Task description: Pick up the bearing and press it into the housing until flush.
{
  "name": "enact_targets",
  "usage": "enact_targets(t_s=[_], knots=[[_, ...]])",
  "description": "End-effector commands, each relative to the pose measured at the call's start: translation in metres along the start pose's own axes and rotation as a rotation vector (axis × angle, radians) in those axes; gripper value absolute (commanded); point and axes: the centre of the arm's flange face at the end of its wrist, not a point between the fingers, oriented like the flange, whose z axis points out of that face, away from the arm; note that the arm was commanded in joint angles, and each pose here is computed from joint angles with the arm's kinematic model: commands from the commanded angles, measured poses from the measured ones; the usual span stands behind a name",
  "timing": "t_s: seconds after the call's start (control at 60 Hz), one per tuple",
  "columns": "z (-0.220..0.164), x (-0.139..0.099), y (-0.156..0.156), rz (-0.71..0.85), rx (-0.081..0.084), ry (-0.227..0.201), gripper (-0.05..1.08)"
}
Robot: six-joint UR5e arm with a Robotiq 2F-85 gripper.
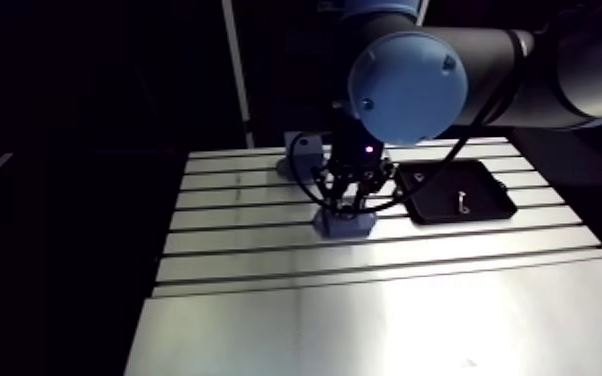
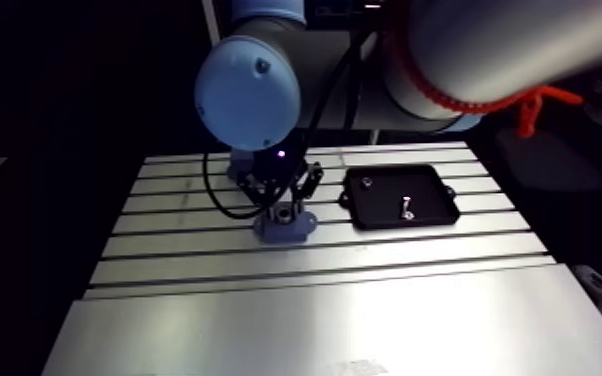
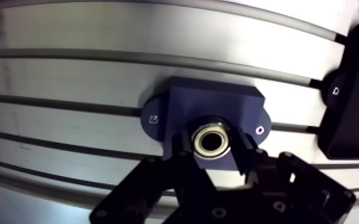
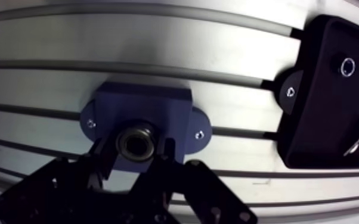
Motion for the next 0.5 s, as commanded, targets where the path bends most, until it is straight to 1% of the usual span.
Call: enact_targets(t_s=[0.017, 0.5], knots=[[0.0002, 0.0006, 0.0001, 0.0, 0.0, 0.0, 0.76], [0.0008, 0.0001, 0.0009, 0.001, -0.001, -0.002, 0.76]])
